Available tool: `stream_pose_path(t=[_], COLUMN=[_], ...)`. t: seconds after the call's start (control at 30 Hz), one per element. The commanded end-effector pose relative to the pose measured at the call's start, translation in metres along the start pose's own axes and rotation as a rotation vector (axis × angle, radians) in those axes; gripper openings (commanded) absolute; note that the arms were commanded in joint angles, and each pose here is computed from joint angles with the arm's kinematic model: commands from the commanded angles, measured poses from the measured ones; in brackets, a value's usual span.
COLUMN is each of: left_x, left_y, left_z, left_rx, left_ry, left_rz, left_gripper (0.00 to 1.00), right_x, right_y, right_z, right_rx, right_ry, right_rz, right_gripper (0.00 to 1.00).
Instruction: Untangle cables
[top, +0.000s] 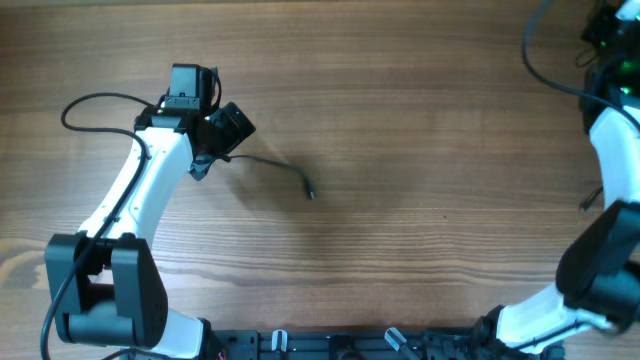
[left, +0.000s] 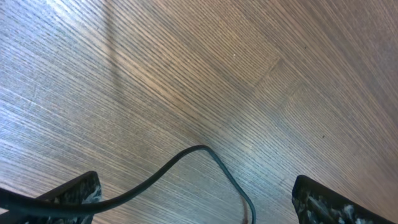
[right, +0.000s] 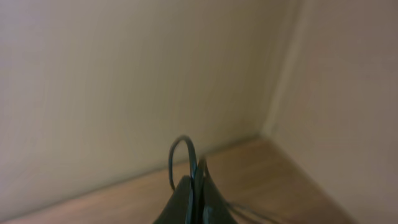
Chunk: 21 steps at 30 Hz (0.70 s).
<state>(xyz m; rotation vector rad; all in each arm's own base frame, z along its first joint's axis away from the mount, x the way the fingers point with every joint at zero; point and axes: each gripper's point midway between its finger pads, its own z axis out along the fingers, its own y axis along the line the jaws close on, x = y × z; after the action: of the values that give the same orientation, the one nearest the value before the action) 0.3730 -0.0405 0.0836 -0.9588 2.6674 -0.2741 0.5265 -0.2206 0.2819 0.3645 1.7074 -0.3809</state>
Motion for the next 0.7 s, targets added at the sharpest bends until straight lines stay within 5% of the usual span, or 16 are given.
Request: stream_pose_path(t=[0.0,0.17,0.2,0.33,0.37,0.47,0.67], left_x=[0.001,0.001,0.001,0.001,0.001,0.001,0.001], left_y=[0.003,0.003,0.003,0.003,0.003,0.003,0.003], left_z=[0.004,0.004,0.004,0.004,0.004,0.004,0.004], left_rx=[-0.019,-0.019,-0.019,-0.018,-0.018,-0.019,-0.019], left_ry=[-0.001,-0.001,-0.001,-0.001,-0.001,-0.001,-0.001], left_rz=[0.007,0.007,0.007,0.007,0.007,0.007,0.007], left_gripper=[1.0,1.0,1.0,1.0,1.0,1.0,1.0], right_x=[0.036,0.119,0.161,0.218,0.219,0.192,0.065], right_y=[-0.021,-0.004,-0.002,0.002,0.007,0.03,0.102], right_z=[0.036,0.076,0.084,0.08,0.077,0.059,-0.021], right_rx=[0.051,0.008,-0.003,-0.024,-0.045,-0.095,-0.213], right_ry=[-0.018,0.013,0.088,0.27,0.288,0.329,0.266], right_rz=[-0.063,-0.218,-0.229,-0.109,-0.075,-0.094,0.026], right_gripper=[0.05,0.05,0.05,0.09,0.25,1.0,1.0])
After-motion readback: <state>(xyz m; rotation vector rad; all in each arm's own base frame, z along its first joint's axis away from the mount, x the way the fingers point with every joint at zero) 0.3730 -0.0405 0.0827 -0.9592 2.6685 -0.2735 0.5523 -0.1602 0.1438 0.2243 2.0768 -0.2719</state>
